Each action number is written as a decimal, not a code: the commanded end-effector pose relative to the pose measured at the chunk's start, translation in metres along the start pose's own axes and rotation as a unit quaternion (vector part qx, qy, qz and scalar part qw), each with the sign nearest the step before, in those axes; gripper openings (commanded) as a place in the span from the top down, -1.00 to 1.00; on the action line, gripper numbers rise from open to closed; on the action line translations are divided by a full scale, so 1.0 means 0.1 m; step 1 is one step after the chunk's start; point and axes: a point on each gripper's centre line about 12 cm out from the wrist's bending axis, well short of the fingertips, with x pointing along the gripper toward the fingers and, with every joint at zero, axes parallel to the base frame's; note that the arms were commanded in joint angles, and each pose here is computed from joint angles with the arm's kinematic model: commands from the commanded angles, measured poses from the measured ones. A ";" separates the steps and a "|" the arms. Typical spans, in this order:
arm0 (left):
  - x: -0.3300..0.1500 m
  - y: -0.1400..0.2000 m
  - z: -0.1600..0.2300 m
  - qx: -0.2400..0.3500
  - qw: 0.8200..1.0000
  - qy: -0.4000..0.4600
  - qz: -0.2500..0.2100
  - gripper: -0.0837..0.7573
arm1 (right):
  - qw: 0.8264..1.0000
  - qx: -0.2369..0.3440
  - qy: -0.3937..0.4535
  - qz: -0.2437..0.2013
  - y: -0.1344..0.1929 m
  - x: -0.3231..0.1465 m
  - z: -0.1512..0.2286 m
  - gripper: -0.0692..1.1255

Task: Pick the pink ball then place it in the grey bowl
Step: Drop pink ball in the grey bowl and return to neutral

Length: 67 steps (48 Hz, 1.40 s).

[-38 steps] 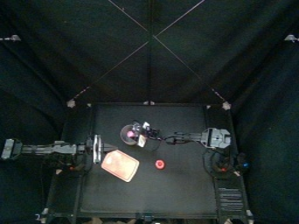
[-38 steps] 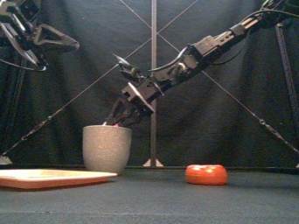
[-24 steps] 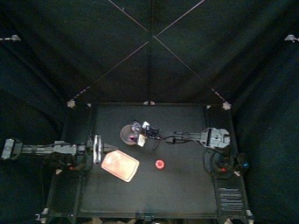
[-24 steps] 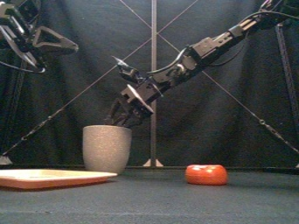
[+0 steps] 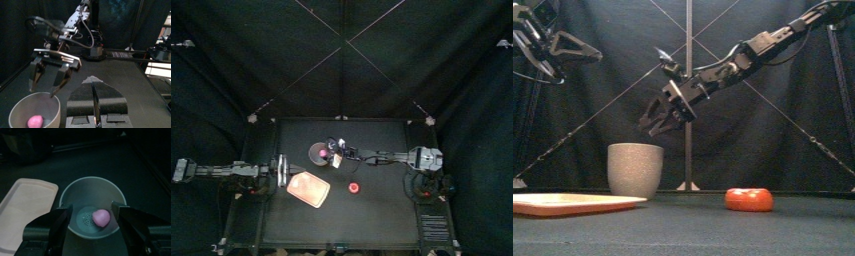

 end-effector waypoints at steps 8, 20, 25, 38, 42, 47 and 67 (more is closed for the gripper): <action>0.01 0.01 0.03 -0.008 1.000 -0.005 0.003 0.66 | 0.992 0.016 -0.121 0.029 0.27 -0.80 0.16 -0.71; 0.01 0.01 0.00 -0.010 1.000 -0.002 0.004 0.66 | 0.981 0.018 -0.185 0.059 0.47 -1.35 -0.19 -0.71; 0.01 0.01 0.00 -0.009 1.000 -0.002 0.004 0.67 | 0.979 0.017 -0.192 0.072 0.55 -1.52 -0.28 -0.71; 0.00 0.01 -0.03 -0.010 1.000 0.002 0.004 0.66 | 0.974 0.016 -0.209 0.083 0.53 -2.01 -0.42 -0.71; 0.00 0.01 -0.04 -0.010 1.000 0.002 0.004 0.66 | 0.972 0.016 -0.217 0.084 0.51 -2.16 -0.48 -0.71; -0.01 0.01 -0.05 -0.009 1.000 0.005 0.005 0.66 | 0.972 0.018 -0.221 0.084 0.47 -2.32 -0.59 -0.71; -0.03 0.02 -0.16 -0.011 1.000 0.018 0.006 0.67 | 0.971 0.037 -0.223 0.082 0.42 -2.53 -0.78 -0.71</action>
